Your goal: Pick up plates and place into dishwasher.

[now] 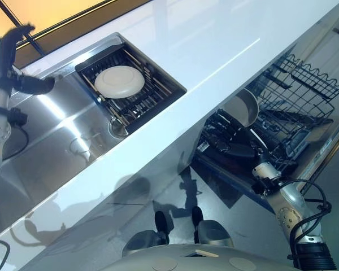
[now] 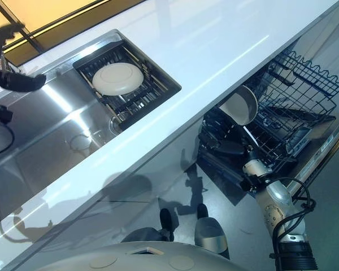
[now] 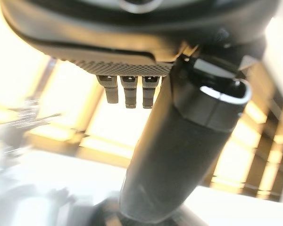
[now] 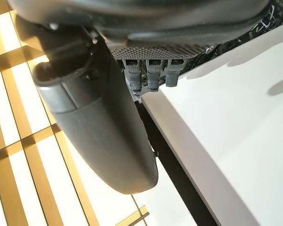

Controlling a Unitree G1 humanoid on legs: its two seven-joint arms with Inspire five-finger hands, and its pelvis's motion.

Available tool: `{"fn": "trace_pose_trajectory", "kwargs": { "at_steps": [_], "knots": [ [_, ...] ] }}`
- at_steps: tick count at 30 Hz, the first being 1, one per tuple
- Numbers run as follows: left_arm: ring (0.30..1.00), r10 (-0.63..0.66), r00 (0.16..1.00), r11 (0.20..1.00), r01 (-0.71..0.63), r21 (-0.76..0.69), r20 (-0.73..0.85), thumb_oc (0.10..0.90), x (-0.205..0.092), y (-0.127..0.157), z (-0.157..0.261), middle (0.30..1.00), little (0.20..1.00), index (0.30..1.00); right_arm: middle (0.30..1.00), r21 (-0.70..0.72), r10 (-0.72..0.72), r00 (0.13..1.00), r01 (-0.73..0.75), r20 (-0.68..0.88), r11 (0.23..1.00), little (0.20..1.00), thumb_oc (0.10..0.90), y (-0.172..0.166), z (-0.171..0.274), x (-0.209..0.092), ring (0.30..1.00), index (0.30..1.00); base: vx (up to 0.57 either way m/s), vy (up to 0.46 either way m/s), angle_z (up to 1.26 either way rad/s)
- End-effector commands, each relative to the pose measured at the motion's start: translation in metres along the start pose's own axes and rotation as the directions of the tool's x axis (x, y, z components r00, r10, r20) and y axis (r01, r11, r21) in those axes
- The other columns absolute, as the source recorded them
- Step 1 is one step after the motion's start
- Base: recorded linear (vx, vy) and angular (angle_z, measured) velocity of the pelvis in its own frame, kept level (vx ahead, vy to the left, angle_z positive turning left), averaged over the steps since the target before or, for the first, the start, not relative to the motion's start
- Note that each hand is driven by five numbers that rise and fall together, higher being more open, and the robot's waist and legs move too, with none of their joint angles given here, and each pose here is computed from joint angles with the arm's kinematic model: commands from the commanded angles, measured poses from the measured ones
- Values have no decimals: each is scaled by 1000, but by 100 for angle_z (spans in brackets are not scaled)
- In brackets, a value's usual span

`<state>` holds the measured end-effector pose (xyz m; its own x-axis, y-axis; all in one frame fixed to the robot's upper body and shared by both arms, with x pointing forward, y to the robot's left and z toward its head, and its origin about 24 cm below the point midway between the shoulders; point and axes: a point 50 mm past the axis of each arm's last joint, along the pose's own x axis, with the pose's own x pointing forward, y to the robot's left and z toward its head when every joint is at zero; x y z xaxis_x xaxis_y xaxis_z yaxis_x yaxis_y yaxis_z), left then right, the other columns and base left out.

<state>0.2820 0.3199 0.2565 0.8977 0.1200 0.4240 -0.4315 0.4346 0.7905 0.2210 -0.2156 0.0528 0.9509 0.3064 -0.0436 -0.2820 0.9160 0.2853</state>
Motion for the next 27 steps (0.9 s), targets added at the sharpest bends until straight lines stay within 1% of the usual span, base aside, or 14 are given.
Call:
{"fn": "trace_pose_trajectory", "kwargs": {
  "at_steps": [1,6,14,17,20,27],
  "knots": [
    [900,147,969,985,-162,61,198,800,19,44,45,900,900,900,900,-23,124,963,-122,241,992,900,800,25,39,9,900,900,-16,-48,-2],
    [900,78,978,994,-92,62,194,800,26,29,52,900,900,900,900,-8,111,967,-112,230,994,900,800,25,34,8,900,900,-15,-46,-3],
    [900,-54,984,996,41,78,169,800,36,-7,59,900,900,900,900,-4,104,970,-105,220,994,900,800,27,29,10,900,900,5,-38,-5],
    [900,-108,985,990,94,106,133,800,41,-19,60,900,900,900,900,-7,102,970,-103,220,995,900,800,27,30,11,900,900,0,0,0],
    [900,-203,978,970,194,146,48,800,45,-38,50,900,900,900,900,-18,108,971,-107,213,994,900,800,27,32,13,900,900,-8,-8,-6],
    [900,-327,941,931,336,143,-83,800,46,-69,31,900,900,900,900,-31,109,973,-105,202,994,900,800,24,32,14,900,900,2,-10,-9]
  ]
}}
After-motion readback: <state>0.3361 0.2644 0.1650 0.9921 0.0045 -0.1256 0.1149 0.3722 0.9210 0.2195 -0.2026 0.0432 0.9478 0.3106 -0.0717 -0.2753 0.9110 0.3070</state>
